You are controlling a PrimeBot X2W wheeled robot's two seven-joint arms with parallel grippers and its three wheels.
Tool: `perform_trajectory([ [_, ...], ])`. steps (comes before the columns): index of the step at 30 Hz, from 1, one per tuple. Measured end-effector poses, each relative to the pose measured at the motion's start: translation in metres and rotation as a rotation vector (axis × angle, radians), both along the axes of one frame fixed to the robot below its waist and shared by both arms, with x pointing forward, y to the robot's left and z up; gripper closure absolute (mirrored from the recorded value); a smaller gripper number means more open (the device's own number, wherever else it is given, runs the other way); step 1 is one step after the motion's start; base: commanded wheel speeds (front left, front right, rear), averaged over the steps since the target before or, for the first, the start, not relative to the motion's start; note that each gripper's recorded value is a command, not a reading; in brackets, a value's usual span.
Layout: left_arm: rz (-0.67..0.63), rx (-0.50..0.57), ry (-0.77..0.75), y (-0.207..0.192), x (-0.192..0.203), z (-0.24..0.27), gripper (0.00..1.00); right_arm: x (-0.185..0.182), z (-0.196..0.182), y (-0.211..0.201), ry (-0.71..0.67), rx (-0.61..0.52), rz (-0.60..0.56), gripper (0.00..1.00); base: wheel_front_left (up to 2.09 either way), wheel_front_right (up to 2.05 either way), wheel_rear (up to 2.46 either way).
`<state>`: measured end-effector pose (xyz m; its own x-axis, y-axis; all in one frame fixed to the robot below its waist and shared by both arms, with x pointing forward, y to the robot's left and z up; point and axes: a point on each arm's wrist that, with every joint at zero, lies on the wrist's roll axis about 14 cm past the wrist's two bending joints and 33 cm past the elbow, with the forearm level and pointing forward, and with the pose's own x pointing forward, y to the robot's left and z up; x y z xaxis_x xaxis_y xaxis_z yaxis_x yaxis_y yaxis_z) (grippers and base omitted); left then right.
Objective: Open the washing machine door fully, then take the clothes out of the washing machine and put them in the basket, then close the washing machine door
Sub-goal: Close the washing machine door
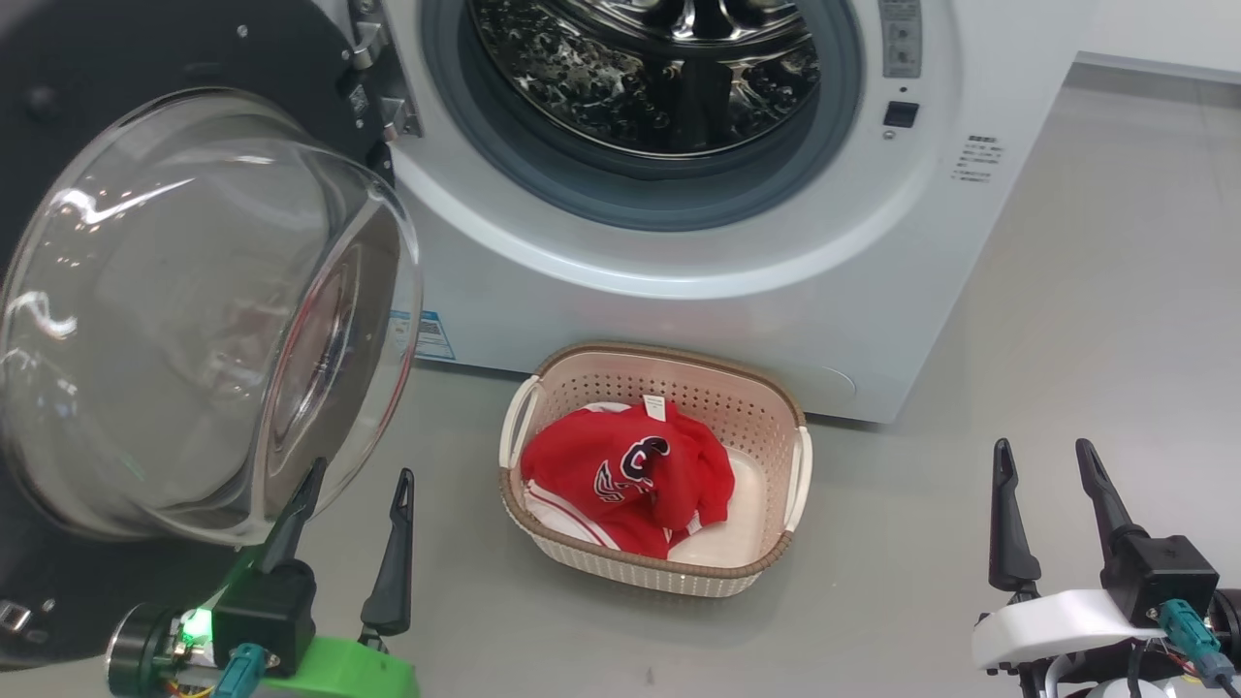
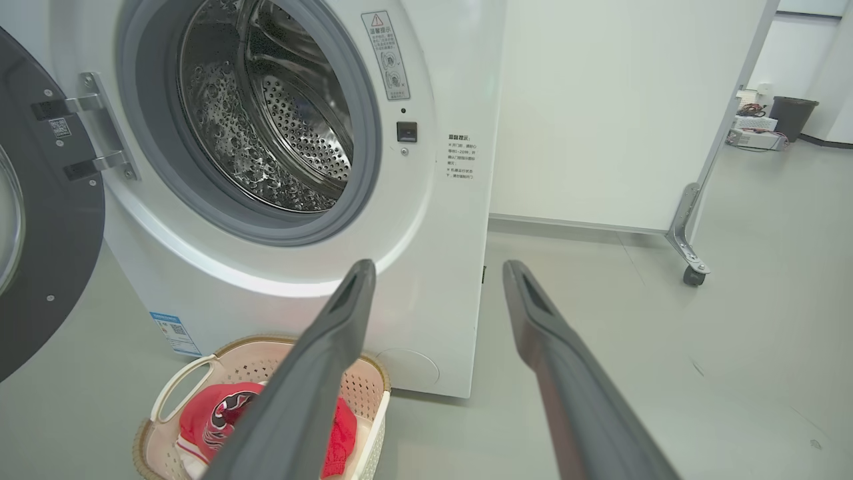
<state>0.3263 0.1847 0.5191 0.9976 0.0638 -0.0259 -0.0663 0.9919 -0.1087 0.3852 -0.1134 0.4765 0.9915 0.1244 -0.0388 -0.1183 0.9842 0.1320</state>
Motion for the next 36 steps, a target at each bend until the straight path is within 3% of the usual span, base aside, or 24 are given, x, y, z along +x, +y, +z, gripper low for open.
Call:
perform_trajectory([
  [17,0.340,0.017,0.000,0.084,-0.064,0.001,0.00,0.012,-0.004,0.089,0.020,-0.011,0.282,0.00,0.00,0.00,0.00],
  [24,0.523,0.032,0.017,0.123,-0.108,-0.003,0.00,0.007,0.001,0.140,0.012,0.009,0.444,0.00,0.00,0.00,0.00],
  [36,0.606,0.031,0.021,0.136,-0.130,-0.005,0.00,0.004,0.001,0.167,0.023,0.012,0.535,0.00,0.00,0.00,0.00],
])
